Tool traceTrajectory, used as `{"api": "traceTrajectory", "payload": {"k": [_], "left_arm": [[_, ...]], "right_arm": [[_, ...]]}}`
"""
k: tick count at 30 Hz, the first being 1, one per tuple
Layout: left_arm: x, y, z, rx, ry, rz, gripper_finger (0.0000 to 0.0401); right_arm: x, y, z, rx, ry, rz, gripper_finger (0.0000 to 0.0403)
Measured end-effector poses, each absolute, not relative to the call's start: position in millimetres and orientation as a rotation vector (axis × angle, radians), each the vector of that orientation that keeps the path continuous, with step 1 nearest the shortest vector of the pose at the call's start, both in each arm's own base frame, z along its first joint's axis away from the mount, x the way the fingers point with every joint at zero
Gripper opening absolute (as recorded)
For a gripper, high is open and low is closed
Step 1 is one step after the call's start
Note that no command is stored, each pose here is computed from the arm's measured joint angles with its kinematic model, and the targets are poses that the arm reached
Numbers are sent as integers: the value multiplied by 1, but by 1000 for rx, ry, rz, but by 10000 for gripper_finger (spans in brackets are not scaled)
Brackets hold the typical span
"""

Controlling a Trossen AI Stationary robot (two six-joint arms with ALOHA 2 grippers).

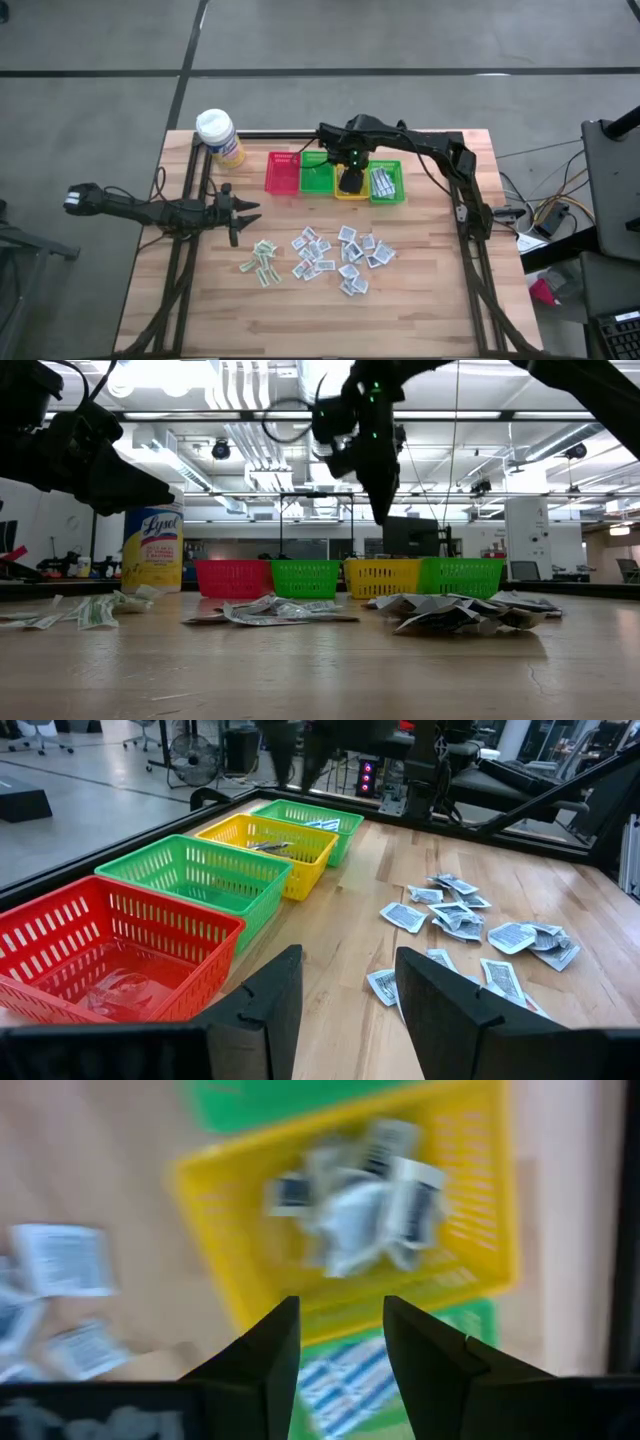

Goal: Pick & Place First Aid Supplies
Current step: Put the blue alcohol pad into the yellow bin

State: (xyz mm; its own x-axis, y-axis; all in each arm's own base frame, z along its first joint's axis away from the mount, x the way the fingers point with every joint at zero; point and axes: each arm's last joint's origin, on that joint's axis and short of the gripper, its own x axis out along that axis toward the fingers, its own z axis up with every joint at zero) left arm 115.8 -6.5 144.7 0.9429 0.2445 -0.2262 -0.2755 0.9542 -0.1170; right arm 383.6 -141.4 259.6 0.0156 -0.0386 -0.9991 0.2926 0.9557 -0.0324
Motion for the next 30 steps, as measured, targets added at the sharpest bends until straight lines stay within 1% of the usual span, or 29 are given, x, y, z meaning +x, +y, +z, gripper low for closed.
{"api": "traceTrajectory", "payload": {"k": [8, 13, 21, 25, 30], "left_arm": [[116, -6, 145, -148, 212, 266, 158], [116, -6, 145, -144, 212, 266, 158], [116, -6, 145, -144, 213, 266, 158], [116, -6, 145, -143, 213, 266, 158], [116, -6, 145, -143, 212, 266, 158]], "right_arm": [[402, -87, 280, 136, 1468, -112, 131], [406, -51, 280, 78, 1501, -39, 128], [403, 2, 278, -15, 1563, 70, 140], [403, 20, 277, -55, 1556, 109, 144], [406, 27, 270, -66, 1540, 120, 140]]}}
